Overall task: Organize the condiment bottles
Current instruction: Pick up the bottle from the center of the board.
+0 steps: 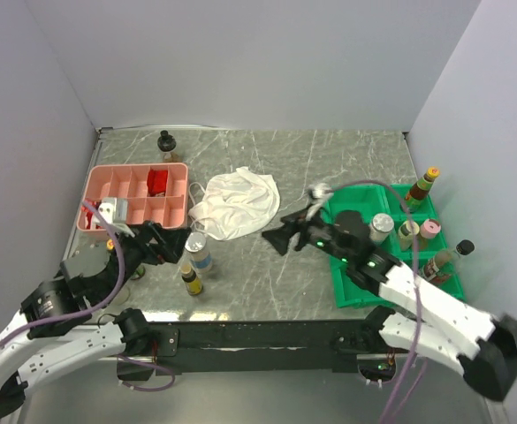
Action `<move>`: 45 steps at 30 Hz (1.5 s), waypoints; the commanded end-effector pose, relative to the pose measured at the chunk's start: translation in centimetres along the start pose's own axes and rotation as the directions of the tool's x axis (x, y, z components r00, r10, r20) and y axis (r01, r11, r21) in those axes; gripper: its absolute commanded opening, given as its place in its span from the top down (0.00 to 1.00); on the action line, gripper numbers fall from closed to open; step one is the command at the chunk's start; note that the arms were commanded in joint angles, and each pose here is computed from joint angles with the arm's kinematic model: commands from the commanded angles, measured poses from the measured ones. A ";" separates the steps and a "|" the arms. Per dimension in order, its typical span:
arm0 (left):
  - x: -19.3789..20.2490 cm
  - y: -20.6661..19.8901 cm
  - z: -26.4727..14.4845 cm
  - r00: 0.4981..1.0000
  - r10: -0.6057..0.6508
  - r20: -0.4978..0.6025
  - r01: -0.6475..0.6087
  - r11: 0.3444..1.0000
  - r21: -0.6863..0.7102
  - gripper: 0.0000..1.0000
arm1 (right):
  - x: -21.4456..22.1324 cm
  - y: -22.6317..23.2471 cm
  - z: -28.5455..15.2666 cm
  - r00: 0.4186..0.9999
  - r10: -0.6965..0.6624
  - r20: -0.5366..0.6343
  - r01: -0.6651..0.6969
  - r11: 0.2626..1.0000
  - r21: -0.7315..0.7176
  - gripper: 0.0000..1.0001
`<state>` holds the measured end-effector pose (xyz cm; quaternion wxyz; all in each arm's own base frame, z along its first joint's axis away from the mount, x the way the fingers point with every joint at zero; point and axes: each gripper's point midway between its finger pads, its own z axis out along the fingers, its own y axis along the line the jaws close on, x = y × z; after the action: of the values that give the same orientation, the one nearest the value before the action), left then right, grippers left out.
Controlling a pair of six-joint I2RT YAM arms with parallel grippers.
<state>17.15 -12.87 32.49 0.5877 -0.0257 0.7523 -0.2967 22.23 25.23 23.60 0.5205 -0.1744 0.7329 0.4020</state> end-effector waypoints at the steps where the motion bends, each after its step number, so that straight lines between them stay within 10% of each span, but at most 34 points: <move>1: -0.2 -0.9 -0.4 0.995 0.075 0.070 -0.082 0.990 0.118 0.03 | -2.2 4.0 4.2 0.966 -0.247 0.073 0.255 0.958 -0.133 0.08; 16: 2.1 -0.1 -0.9 0.993 0.088 0.073 -0.100 0.980 0.174 0.03 | 3.4 10.7 13.5 0.876 -0.439 0.200 0.473 0.697 -0.539 0.06; 37: 1.2 0.8 -1.7 0.991 0.071 0.112 -0.087 0.985 0.147 0.03 | 8.4 11.5 19.5 0.860 -0.495 0.128 0.476 0.685 -0.552 0.10; 45: 1.1 0.8 -1.7 0.991 0.071 0.112 -0.087 0.985 0.147 0.03 | 7.4 10.6 18.6 0.859 -0.491 0.148 0.495 0.720 -0.486 0.43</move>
<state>15.51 -12.43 30.11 0.6245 0.0396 0.7086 -0.3261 23.07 47.75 15.65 0.4960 -0.5112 0.5460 0.4411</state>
